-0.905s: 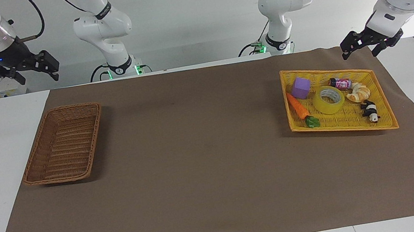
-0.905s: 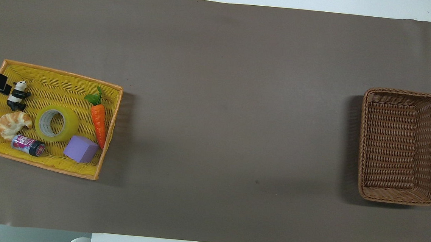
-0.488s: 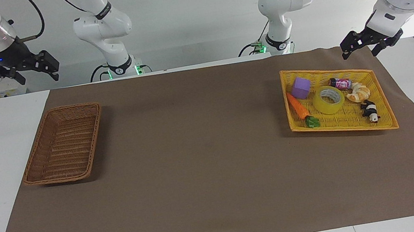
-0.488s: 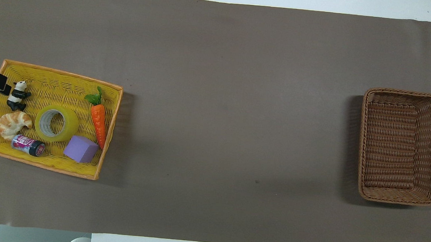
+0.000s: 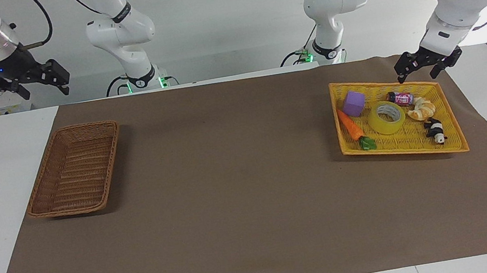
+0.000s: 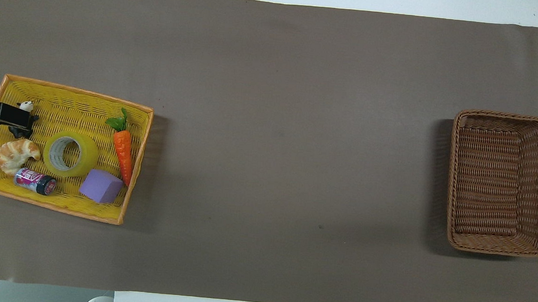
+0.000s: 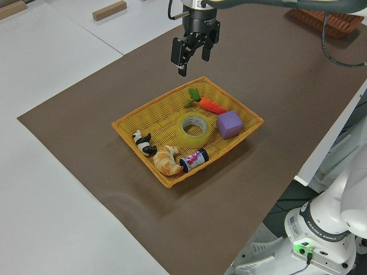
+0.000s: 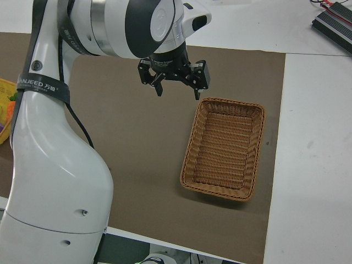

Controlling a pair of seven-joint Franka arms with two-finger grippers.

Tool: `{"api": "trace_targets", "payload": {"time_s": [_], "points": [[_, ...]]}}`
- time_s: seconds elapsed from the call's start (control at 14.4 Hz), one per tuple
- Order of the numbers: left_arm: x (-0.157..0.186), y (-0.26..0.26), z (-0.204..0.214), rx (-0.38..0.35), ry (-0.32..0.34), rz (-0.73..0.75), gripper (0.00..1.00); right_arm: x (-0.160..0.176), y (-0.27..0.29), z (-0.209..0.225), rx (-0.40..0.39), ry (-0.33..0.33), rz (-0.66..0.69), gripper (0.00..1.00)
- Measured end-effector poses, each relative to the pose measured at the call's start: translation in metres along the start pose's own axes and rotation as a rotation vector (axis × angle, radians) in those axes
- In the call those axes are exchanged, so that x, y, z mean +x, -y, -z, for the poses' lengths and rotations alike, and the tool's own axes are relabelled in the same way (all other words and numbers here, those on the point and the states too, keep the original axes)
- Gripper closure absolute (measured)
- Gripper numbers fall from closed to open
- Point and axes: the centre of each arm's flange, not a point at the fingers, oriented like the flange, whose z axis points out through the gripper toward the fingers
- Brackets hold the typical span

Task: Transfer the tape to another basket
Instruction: 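Move the left gripper over the yellow basket toward the tape roll, then lower the left gripper onto the tape roll and close on its rim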

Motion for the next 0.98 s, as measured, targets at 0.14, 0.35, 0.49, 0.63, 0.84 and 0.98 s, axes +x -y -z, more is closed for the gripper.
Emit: {"api": "trace_targets", "payload": {"time_s": [0.14,0.35,0.49,0.63,0.84,0.98], "points": [[-0.008,0.009,-0.039,0.003,-0.037,0.019,0.0,0.0,0.0,0.0,0.0,0.0,0.0,0.0],[-0.004,0.018,-0.088,0.0,-0.033,0.037,0.0,0.0,0.0,0.0,0.0,0.0,0.0,0.0],[0.001,0.028,-0.108,-0.005,-0.013,0.048,0.0,0.0,0.0,0.0,0.0,0.0,0.0,0.0],[-0.001,0.034,-0.122,-0.009,0.01,0.024,0.0,0.0,0.0,0.0,0.0,0.0,0.0,0.0],[-0.011,0.036,-0.142,-0.013,0.029,0.002,0.04,0.0,0.0,0.0,0.0,0.0,0.0,0.0],[-0.017,0.034,-0.155,-0.017,0.046,-0.002,0.09,0.0,0.0,0.0,0.0,0.0,0.0,0.0]]}}
